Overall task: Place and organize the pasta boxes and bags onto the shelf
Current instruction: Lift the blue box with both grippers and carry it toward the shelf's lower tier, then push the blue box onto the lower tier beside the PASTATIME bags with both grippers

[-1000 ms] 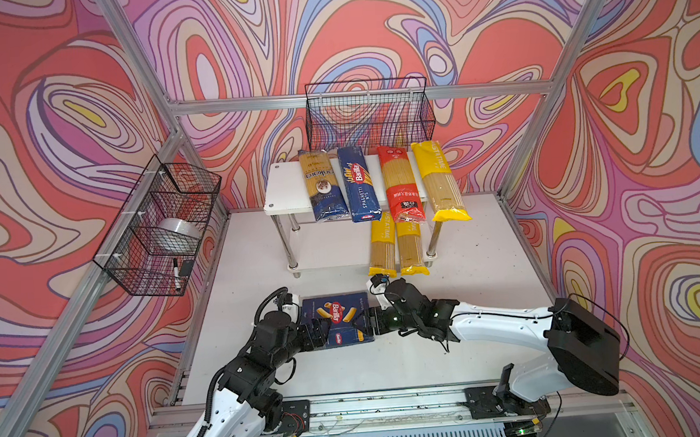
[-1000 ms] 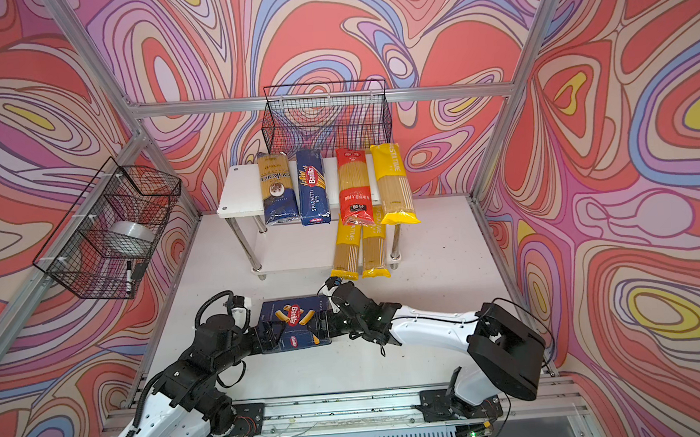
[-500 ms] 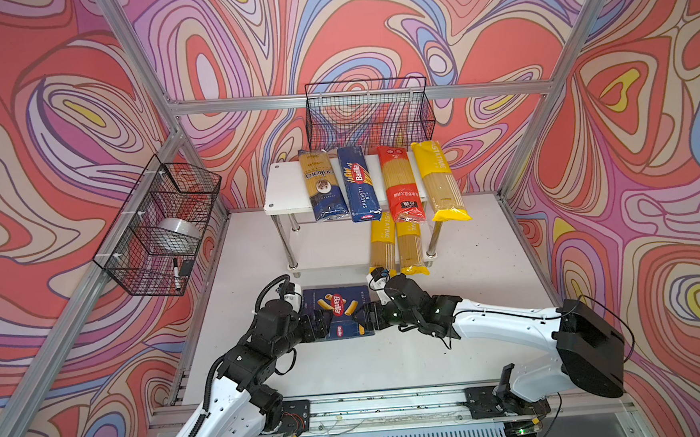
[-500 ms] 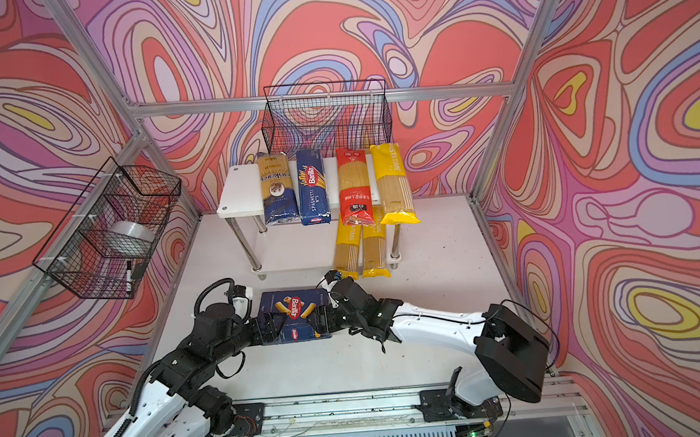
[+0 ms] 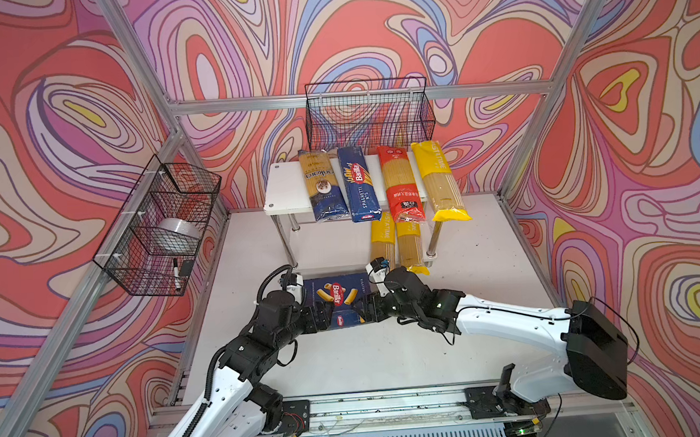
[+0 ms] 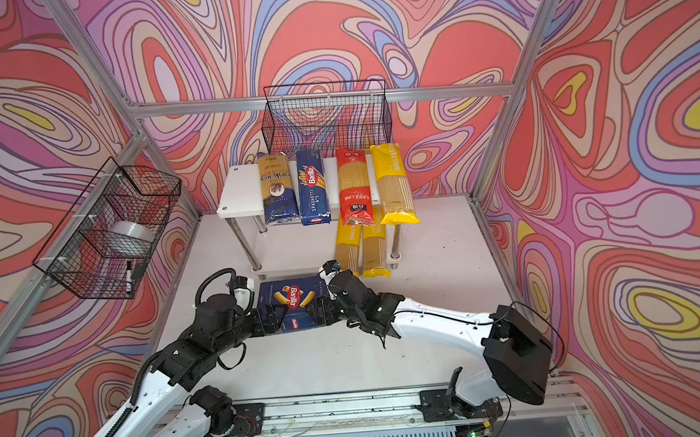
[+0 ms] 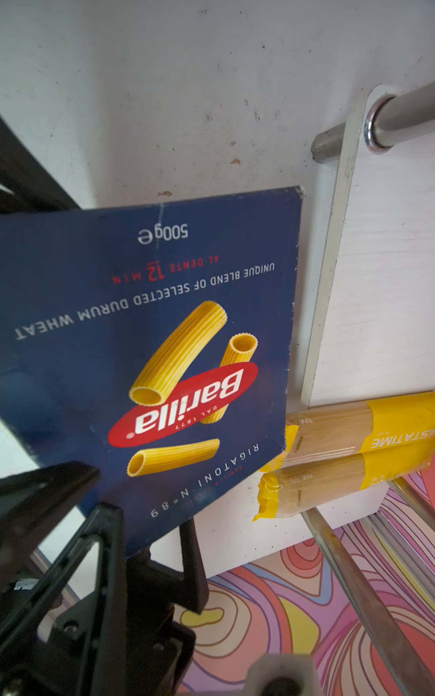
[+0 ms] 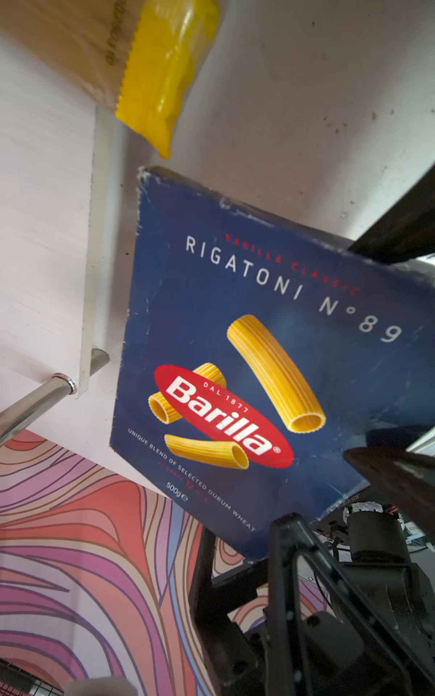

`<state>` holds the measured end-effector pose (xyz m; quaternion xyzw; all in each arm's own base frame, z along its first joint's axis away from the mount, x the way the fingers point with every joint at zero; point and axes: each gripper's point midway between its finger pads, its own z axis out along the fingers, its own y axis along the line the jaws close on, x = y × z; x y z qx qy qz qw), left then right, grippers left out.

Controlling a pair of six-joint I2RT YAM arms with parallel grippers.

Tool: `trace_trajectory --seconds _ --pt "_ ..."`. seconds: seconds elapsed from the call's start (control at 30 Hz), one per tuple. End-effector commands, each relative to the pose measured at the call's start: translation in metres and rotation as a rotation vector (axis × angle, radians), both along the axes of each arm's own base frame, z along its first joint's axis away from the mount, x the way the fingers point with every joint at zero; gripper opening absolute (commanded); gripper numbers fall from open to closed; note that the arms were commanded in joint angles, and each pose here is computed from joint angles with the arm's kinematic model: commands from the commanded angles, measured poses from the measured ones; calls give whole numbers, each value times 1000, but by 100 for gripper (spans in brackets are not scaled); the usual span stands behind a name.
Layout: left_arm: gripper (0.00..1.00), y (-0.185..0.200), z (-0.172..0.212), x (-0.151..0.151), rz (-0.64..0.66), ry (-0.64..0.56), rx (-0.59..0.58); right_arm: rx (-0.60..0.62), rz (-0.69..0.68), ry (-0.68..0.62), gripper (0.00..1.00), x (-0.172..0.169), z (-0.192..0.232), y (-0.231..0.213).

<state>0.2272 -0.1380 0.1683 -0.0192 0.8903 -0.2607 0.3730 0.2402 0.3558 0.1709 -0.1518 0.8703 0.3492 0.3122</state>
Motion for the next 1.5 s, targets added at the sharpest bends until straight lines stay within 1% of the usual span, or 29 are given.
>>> trace_trajectory --seconds 0.0,0.33,0.67,0.93,1.1,1.47 --pt "93 -43 71 4 -182 -207 -162 225 134 -171 77 -7 87 40" --pt "94 -50 81 21 -184 -255 -144 217 126 -206 76 5 92 47" --pt "97 -49 86 42 -157 -320 -58 193 84 -238 77 28 92 48" --pt "97 -54 88 57 -151 -374 -48 196 89 -277 76 43 102 60" --pt "98 -56 83 67 -147 -378 -6 180 79 -289 76 55 99 63" --pt "99 -53 72 98 -57 -389 52 186 27 -294 77 82 86 62"
